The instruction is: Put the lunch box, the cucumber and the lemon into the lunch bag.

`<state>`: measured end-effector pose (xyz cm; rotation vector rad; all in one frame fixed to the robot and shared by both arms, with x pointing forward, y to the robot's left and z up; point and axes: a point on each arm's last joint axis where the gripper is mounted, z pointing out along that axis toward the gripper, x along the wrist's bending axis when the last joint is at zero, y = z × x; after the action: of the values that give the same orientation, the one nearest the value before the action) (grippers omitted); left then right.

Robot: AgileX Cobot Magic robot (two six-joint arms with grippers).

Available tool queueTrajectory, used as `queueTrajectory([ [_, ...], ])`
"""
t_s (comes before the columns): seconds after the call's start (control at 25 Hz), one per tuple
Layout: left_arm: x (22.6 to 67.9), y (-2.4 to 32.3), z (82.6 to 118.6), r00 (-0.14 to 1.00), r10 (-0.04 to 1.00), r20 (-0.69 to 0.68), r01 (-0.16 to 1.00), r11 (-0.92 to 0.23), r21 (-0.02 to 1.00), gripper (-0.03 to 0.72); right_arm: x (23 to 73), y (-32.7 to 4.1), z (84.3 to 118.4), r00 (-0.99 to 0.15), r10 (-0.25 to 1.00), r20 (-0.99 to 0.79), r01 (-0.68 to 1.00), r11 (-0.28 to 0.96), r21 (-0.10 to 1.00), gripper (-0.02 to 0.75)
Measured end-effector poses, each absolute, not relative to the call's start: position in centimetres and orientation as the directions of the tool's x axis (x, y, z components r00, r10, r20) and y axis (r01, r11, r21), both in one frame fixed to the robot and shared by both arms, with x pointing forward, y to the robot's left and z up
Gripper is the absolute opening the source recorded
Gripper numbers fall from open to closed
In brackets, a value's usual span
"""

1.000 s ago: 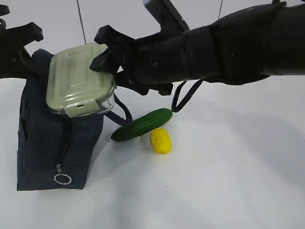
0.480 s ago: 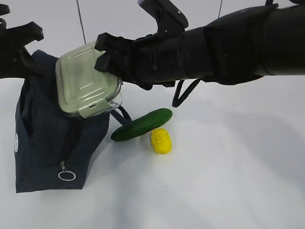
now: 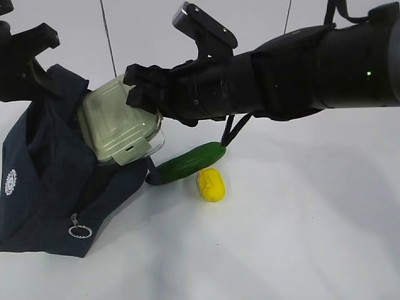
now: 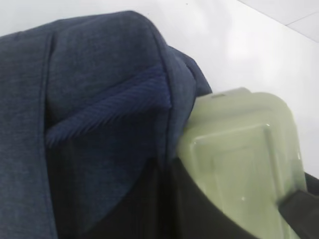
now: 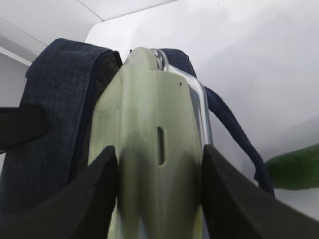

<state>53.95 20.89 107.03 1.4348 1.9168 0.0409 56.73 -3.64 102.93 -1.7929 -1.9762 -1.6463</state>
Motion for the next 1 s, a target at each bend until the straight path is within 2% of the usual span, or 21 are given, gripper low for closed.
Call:
queueTrajectory([
  [0.28,54.0,20.7,107.2,-0.121,0.823,-0.555,0.811,0.404,0.423,-0.005,57.7,-1.4,103.3,-0.421,0.71,0.565,0.682,-0.162,0.713,0.39],
  [0.52,54.2,20.7,107.1,-0.124,0.817,-0.563,0.804,0.415,0.425,-0.005,57.2,0.7,102.2,-0.451,0.672,0.587,0.717,-0.12,0.687,0.362],
  [1.0,54.2,21.0,106.9,-0.102,0.855,-0.509,0.809,0.369,0.457,-0.005,56.6,1.3,101.6,-0.535,0.63,0.562,0.709,-0.027,0.705,0.358],
])
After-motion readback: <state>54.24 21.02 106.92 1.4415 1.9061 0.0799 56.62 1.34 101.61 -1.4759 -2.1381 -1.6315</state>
